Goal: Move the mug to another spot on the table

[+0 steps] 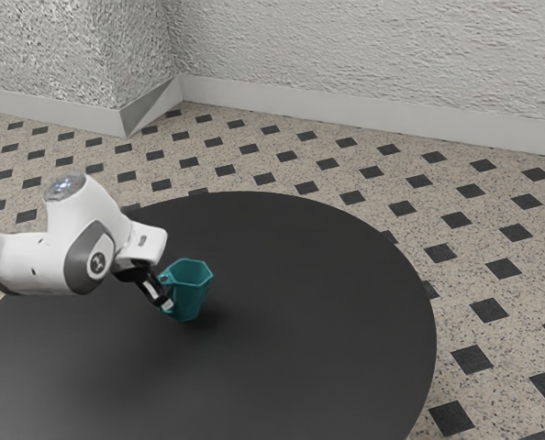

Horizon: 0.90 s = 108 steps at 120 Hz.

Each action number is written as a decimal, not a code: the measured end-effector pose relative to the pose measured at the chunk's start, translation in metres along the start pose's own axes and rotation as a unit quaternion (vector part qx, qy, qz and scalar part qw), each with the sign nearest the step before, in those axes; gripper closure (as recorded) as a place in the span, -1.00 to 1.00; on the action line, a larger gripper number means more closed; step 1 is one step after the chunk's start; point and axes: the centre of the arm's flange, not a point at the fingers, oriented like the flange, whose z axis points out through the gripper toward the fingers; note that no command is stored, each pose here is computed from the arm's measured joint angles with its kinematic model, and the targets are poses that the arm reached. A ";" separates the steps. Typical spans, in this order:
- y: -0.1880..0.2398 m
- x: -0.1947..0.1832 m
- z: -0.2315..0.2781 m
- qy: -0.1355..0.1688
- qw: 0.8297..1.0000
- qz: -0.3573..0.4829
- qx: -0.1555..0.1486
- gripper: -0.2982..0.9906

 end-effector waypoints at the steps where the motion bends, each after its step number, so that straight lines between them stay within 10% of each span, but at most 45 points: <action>1: 0.000 0.000 0.000 0.000 1.000 0.000 0.000 0.44; 108: 0.017 -0.013 0.014 0.001 1.000 0.011 0.007 0.44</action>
